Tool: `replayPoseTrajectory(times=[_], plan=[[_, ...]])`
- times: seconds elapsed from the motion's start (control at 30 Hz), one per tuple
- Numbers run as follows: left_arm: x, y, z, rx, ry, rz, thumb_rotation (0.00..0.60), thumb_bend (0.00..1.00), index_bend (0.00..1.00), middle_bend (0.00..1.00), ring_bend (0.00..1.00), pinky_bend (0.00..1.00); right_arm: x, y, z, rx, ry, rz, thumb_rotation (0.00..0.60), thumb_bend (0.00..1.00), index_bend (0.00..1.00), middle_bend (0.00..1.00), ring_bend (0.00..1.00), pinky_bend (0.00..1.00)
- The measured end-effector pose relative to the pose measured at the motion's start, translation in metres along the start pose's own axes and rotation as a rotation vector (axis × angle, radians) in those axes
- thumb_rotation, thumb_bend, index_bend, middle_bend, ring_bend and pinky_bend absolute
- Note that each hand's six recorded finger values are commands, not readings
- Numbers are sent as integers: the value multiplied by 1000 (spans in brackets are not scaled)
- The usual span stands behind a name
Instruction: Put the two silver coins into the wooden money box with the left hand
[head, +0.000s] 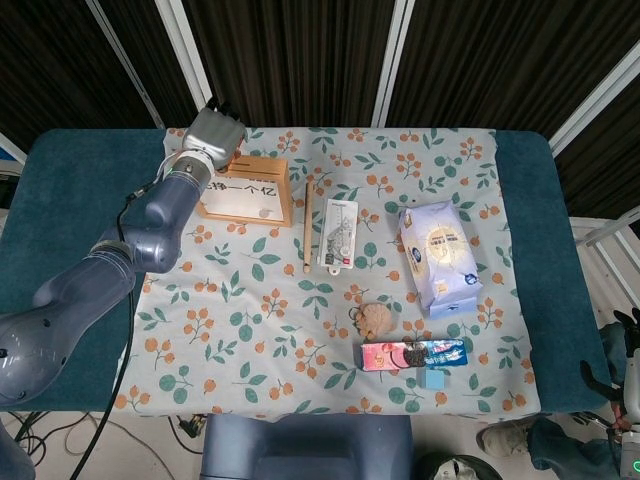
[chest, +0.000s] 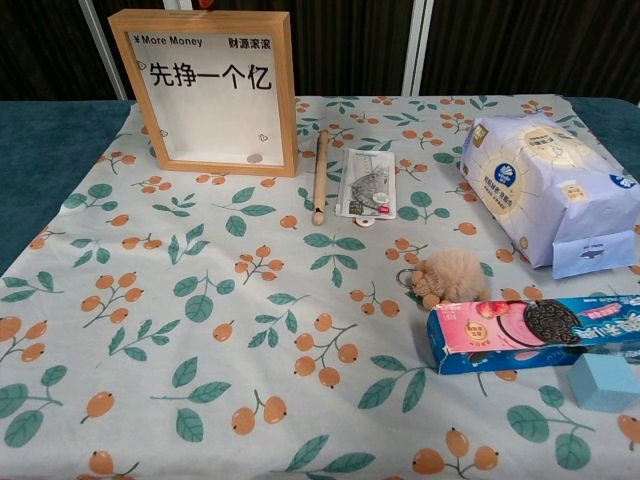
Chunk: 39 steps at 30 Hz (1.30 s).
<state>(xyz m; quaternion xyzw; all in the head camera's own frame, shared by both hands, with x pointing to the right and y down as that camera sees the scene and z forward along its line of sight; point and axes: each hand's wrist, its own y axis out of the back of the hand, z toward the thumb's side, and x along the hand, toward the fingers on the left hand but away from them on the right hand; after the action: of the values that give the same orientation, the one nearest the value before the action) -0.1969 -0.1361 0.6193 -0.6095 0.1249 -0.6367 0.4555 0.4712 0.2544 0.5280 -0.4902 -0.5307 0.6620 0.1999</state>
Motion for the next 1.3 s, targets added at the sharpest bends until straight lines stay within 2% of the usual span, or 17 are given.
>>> replayPoseTrajectory(times=[0.3, 0.7, 1.3], plan=[[0, 0, 1, 17, 1, 8, 600, 385, 531, 166, 0, 0, 0, 0, 0, -1, -1, 1, 600, 369, 155, 46, 4, 0], [0, -3, 2, 28, 0, 8, 600, 333, 518, 165, 0, 0, 0, 0, 0, -1, -2, -2, 600, 369, 155, 46, 4, 0], [-1, 2, 5, 36, -1, 22, 600, 333, 507, 166, 0, 0, 0, 1, 0, 0, -4, -7, 600, 369, 155, 46, 4, 0]])
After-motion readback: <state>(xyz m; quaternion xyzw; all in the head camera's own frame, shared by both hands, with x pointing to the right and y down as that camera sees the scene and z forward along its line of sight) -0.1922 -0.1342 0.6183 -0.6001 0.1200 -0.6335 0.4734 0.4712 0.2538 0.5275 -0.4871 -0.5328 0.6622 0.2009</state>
